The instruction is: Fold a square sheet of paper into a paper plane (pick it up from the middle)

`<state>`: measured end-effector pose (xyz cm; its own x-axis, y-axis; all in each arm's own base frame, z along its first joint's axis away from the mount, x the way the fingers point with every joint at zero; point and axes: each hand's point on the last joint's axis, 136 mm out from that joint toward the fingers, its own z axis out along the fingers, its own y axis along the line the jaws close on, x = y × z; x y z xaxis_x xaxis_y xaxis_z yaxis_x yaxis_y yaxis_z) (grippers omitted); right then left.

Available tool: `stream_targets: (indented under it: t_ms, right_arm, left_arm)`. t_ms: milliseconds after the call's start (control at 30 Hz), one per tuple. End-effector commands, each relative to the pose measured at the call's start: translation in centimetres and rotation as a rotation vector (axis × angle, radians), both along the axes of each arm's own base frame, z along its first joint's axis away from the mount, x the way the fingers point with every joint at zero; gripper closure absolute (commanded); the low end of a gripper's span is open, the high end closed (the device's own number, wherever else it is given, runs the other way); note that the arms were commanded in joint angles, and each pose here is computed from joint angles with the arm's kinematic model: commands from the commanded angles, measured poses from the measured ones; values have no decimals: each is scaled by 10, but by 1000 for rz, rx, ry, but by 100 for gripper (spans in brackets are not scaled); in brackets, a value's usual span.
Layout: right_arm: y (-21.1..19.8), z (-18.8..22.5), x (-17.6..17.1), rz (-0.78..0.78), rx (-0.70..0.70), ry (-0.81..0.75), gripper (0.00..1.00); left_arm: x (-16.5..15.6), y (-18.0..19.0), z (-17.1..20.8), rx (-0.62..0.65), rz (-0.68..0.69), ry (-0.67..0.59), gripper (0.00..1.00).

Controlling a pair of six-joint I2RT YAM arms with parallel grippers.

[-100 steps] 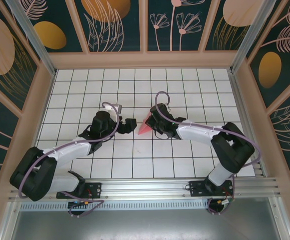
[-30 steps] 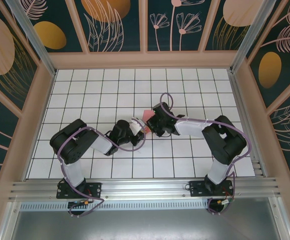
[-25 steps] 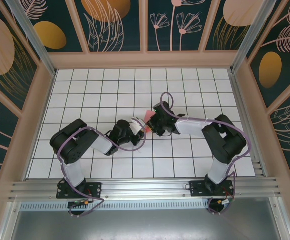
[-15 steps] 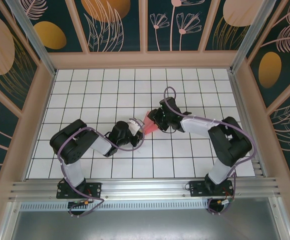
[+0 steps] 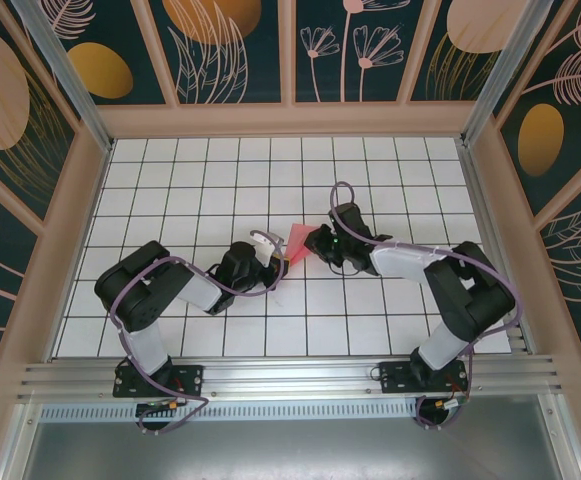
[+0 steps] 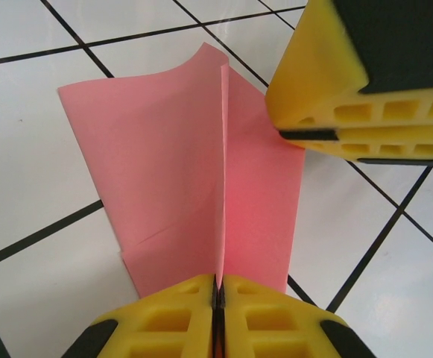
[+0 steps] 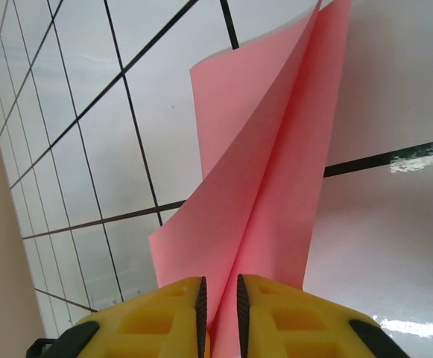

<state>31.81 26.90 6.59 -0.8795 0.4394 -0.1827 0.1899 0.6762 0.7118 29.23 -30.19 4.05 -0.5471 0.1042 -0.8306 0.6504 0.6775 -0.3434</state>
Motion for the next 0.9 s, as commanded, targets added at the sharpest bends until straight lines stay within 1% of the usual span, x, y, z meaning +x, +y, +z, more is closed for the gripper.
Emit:
stream_targets:
  t_ms: [0, 100, 233, 500, 667, 867]
  right_arm:
    - [9, 7, 12, 26, 21, -33, 82]
    - [10, 2, 14, 28, 9, -17, 85]
    - [13, -2, 14, 36, 16, -12, 85]
    - [19, -7, 15, 65, 62, -22, 75]
    - [20, -15, 13, 68, 64, -2, 74]
    - [20, -24, 11, 74, 55, 15, 71]
  left_arm:
    - [0, -2, 9, -42, 4, 4, 88]
    - [0, -3, 9, -46, 4, 7, 88]
    - [-1, -3, 7, -43, 1, 14, 87]
    - [-3, -5, 0, -45, -4, 55, 84]
    - [-1, -6, -5, -42, 3, 95, 81]
    - [1, -9, -5, -60, 1, 148, 76]
